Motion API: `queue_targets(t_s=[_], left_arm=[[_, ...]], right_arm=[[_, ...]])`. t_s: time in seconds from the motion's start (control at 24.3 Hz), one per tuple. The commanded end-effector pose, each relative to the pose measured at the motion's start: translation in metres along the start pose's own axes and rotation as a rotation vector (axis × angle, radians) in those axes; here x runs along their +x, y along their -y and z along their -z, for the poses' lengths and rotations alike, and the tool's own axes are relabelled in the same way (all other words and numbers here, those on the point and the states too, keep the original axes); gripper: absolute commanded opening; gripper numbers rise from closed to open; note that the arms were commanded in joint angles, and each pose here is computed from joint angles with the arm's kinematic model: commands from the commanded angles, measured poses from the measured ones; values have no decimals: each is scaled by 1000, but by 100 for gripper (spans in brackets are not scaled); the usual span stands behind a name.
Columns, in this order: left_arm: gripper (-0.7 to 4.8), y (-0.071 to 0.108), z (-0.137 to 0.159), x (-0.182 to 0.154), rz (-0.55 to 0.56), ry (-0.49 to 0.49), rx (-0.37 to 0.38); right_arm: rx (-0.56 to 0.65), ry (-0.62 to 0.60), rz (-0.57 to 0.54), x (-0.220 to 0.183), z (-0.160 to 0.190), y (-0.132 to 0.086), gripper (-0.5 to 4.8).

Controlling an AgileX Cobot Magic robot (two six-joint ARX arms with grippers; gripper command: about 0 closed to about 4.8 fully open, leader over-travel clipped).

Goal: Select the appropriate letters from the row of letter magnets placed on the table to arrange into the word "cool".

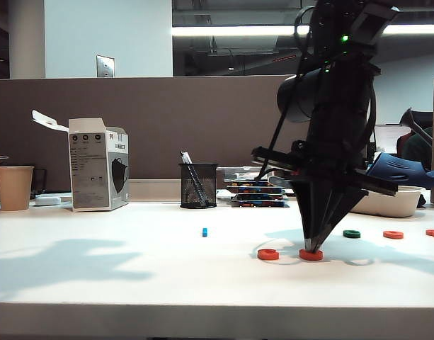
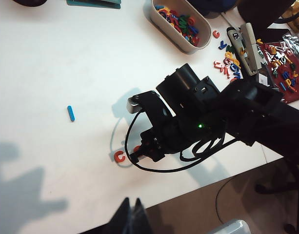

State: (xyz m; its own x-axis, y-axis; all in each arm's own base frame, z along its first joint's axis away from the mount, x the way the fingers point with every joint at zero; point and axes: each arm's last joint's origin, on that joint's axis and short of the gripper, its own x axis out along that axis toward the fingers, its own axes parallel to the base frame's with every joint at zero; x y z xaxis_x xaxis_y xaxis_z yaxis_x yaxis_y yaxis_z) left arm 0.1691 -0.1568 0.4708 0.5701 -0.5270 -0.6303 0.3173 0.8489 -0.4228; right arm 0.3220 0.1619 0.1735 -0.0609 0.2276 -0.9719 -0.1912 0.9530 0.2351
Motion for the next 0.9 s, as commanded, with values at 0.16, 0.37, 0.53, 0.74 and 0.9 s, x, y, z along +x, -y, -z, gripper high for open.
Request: queue_targets(t_s=[0.16,0.37,0.53,0.74,0.9], left_arm=[[-4,1,-1,-2,7,16,1],[-4,1,-1,-2,7,16,1],[-4,1,-1,-2,7,16,1],[-4,1,-1,-2,7,16,1],[-4,1,-1,-2,7,16,1]], right_arm=[[14,-5,35,1,5,2,-6],[3,44,21,-16,9,-1,-6],[-2,58,-5,-23,11,-3,-6],[-16,137,16,-39,14,-5,-6],[26,248,102,-63,15,10,-6]])
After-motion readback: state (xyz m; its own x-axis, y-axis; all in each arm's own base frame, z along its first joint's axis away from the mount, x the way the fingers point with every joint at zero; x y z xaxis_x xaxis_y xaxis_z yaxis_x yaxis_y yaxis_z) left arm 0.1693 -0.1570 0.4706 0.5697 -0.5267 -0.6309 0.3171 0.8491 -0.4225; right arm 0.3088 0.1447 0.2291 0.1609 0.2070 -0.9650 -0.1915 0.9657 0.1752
